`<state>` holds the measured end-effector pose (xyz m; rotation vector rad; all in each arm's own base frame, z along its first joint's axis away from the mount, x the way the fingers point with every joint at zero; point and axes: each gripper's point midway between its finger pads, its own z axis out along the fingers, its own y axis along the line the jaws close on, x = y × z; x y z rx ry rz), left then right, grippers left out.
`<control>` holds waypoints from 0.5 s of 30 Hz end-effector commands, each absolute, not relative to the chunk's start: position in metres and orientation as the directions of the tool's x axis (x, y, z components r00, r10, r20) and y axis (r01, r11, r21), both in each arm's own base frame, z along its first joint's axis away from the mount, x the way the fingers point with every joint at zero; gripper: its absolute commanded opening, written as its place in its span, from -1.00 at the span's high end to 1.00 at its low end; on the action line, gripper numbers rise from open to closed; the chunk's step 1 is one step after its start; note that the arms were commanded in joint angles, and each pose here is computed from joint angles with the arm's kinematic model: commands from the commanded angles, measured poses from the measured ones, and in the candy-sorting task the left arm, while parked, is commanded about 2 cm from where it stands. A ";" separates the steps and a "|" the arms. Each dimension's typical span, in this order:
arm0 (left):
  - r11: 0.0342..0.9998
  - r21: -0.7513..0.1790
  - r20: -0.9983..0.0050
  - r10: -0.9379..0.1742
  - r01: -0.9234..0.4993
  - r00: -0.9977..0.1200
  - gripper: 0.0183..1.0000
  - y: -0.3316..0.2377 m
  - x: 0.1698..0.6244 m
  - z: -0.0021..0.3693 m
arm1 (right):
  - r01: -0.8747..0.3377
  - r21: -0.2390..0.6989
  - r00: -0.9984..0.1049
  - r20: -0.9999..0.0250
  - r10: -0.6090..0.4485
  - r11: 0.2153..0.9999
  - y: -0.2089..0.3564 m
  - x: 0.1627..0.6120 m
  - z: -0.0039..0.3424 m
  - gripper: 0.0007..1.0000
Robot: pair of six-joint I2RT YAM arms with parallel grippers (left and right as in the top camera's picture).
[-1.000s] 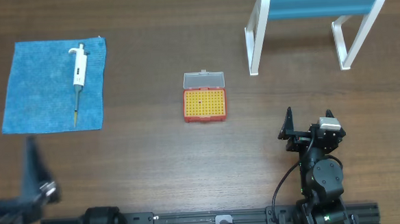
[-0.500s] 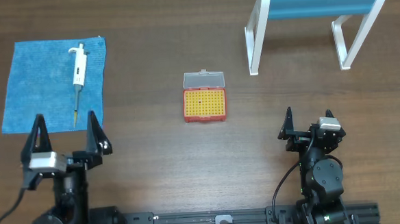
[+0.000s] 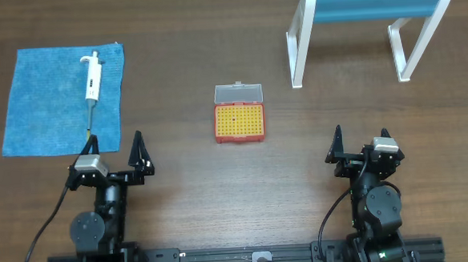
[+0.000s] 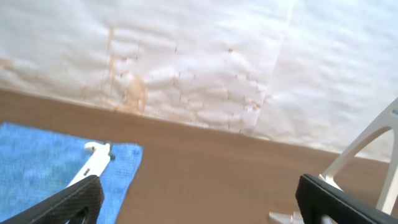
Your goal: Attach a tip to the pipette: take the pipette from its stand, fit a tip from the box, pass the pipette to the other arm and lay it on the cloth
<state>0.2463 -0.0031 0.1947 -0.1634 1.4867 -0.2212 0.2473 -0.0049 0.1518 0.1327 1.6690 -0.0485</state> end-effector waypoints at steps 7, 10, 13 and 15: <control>0.959 -0.284 -0.956 -0.281 0.014 -0.084 -1.00 -0.005 0.246 0.156 | 0.124 0.031 -0.098 -0.994 0.043 0.992 -0.006 0.247 0.150 -0.95; 0.959 -0.283 -0.956 -0.281 0.014 -0.084 -1.00 -0.005 0.246 0.156 | 0.124 0.031 -0.098 -0.994 0.043 0.992 -0.006 0.247 0.150 -0.95; 0.979 -0.193 -0.979 -0.186 0.074 -0.085 -1.00 -0.014 0.246 0.158 | 0.124 0.031 -0.098 -0.994 0.043 0.992 -0.006 0.247 0.150 -0.95; 0.989 -0.067 -0.996 -0.057 0.134 -0.073 -1.00 -0.022 0.245 0.159 | 0.124 0.031 -0.098 -0.994 0.043 0.992 -0.006 0.247 0.150 -0.95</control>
